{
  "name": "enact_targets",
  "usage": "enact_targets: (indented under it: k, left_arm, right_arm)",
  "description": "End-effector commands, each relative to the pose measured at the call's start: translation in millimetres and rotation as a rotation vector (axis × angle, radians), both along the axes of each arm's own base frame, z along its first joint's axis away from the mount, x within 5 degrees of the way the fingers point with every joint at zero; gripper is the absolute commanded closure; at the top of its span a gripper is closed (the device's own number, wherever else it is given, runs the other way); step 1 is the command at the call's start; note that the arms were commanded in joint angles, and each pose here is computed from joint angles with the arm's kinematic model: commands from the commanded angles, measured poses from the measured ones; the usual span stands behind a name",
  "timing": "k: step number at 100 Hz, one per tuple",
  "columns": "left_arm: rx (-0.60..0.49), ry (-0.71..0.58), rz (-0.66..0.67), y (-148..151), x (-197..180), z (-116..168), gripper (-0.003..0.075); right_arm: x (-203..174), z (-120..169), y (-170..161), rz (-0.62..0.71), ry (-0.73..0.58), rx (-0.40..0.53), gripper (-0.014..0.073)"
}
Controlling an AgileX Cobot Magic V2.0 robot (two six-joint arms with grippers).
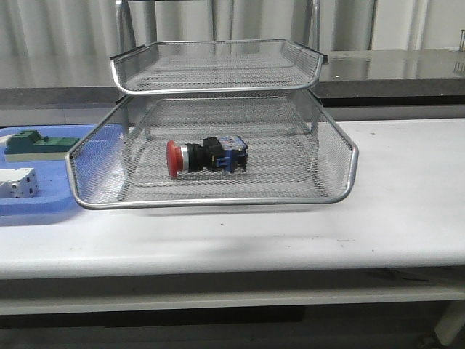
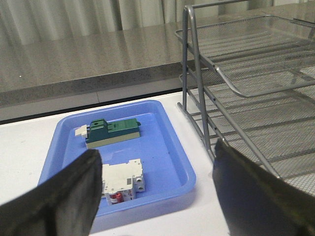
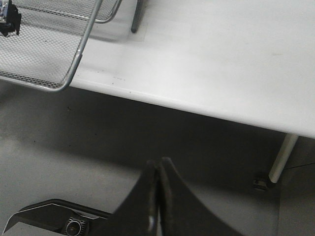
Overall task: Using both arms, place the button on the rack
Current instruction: 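Open the left gripper and raise it away from the button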
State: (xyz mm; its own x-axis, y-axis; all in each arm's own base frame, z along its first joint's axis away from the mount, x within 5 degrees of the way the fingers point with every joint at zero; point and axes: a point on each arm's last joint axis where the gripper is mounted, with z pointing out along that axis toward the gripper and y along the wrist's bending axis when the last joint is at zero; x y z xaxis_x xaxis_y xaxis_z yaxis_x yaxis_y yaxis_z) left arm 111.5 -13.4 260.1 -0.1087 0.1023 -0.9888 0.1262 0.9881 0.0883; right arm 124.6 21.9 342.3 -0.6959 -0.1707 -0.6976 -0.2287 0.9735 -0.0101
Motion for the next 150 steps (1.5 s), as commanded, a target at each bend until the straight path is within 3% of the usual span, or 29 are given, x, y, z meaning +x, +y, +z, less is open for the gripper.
enact_targets:
  k: [1,17,41,126,150]
  left_arm:
    - [-0.03,-0.108,0.03,2.5,1.5,16.3,0.0266]
    - [-0.03,-0.109,0.03,2.6,1.5,16.4,0.0384]
    - [-0.03,-0.109,0.03,2.6,1.5,16.4,0.0742]
    - [-0.03,-0.109,0.03,2.6,1.5,16.4,0.0741]
    - [-0.03,-0.109,0.03,2.6,1.5,16.4,0.0741]
  right_arm:
    - [1.3,14.4,0.0,-0.002,-0.084,0.009,0.0657]
    - [1.3,14.4,0.0,-0.002,-0.084,0.009,0.0657]
    - [1.3,14.4,0.0,-0.002,-0.084,0.009,0.0657]
    - [1.8,14.9,0.1,-0.003,-0.091,0.011,0.0657]
    - [5.8,14.9,10.7,0.017,-0.07,0.15,0.0657]
